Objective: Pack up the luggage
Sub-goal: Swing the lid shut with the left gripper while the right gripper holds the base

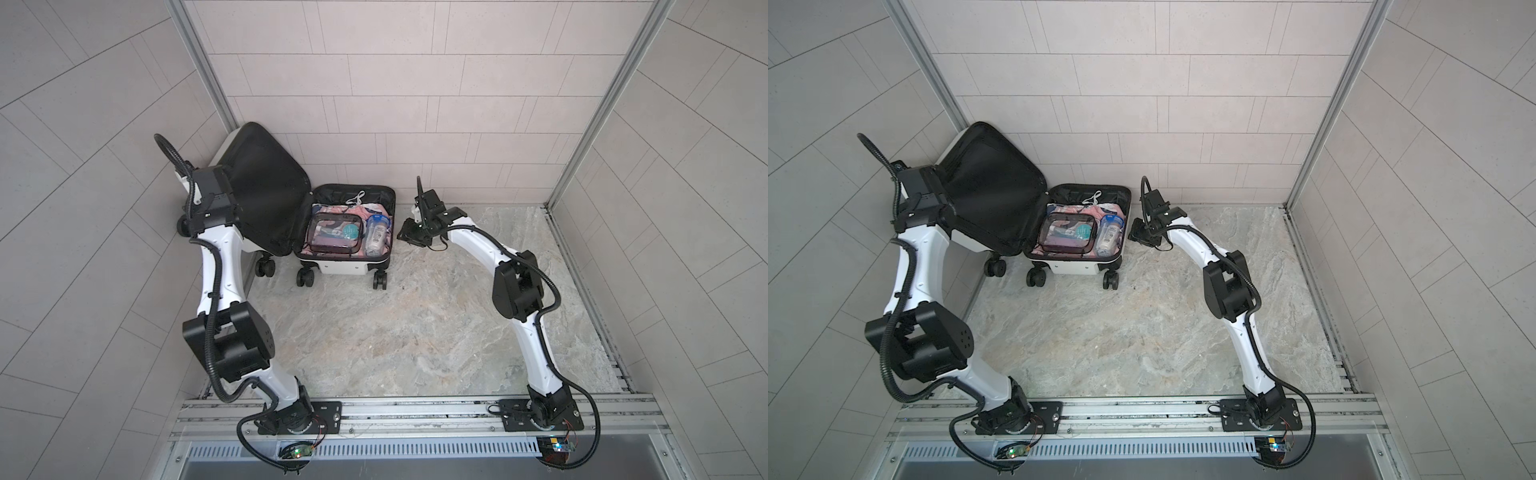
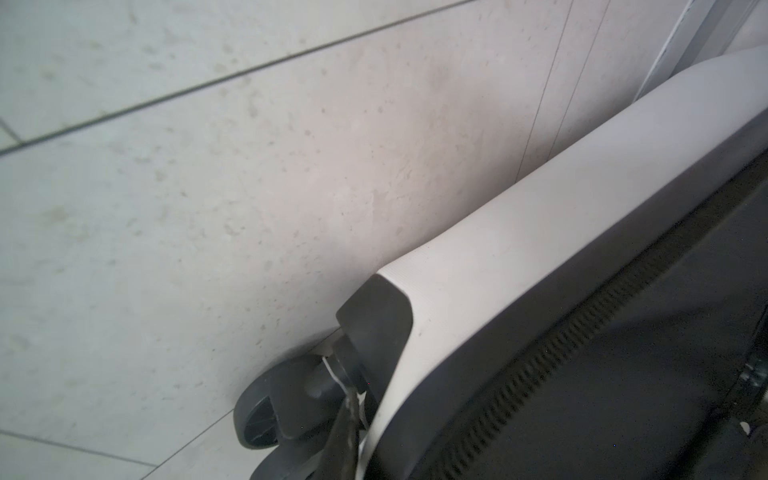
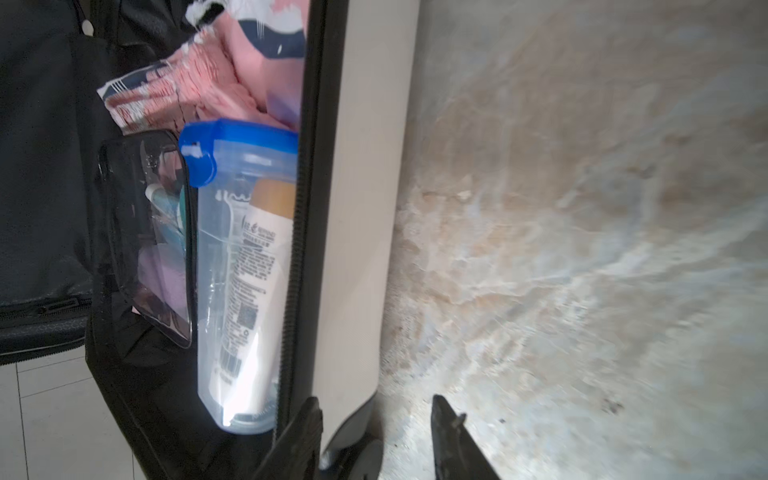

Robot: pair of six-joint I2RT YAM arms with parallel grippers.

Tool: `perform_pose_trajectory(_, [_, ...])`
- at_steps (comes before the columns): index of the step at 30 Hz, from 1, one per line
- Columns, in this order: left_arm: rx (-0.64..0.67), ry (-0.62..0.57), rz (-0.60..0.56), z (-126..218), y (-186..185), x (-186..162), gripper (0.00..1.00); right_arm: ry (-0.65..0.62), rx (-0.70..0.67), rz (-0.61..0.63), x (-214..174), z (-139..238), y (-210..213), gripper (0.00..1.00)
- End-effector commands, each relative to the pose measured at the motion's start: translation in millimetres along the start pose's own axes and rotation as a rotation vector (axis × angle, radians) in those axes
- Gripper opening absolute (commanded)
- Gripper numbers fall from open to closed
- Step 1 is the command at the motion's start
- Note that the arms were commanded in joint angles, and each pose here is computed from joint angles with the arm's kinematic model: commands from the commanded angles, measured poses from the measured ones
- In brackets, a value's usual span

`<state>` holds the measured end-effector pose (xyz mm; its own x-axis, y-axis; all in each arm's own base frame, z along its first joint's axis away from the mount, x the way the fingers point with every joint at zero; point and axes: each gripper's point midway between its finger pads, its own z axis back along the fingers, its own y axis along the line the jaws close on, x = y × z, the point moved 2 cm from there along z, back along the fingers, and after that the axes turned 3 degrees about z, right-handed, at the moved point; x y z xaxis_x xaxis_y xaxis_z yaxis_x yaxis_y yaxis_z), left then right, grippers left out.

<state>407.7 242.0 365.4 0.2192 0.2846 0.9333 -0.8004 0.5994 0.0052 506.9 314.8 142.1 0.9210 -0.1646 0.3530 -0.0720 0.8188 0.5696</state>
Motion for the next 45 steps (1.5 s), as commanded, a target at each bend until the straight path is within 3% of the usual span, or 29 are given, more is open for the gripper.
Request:
perform_pose_trajectory(1, [-0.133,-0.115,0.161,51,-14,39,0.00,0.056,-0.003,-0.020,-15,-18,7,0.44])
perform_pose_trajectory(10, [-0.219,-0.176,0.193,116,-36,47,0.00,0.081,0.000,-0.013,-26,-32,11,0.43])
perform_pose_trajectory(23, [-0.397,-0.191,0.246,210,-81,21,0.00,0.111,0.023,-0.010,-40,-40,19,0.43])
perform_pose_trajectory(34, [-0.597,-0.137,0.276,274,-130,-12,0.01,0.122,0.040,-0.023,-46,-45,21,0.43])
perform_pose_trajectory(41, [-0.778,-0.038,0.271,311,-165,-47,0.45,0.118,0.045,-0.031,-44,-43,20,0.43])
perform_pose_trajectory(45, [-0.893,0.019,0.232,337,-186,-66,0.62,0.114,0.051,-0.040,-41,-41,19,0.43])
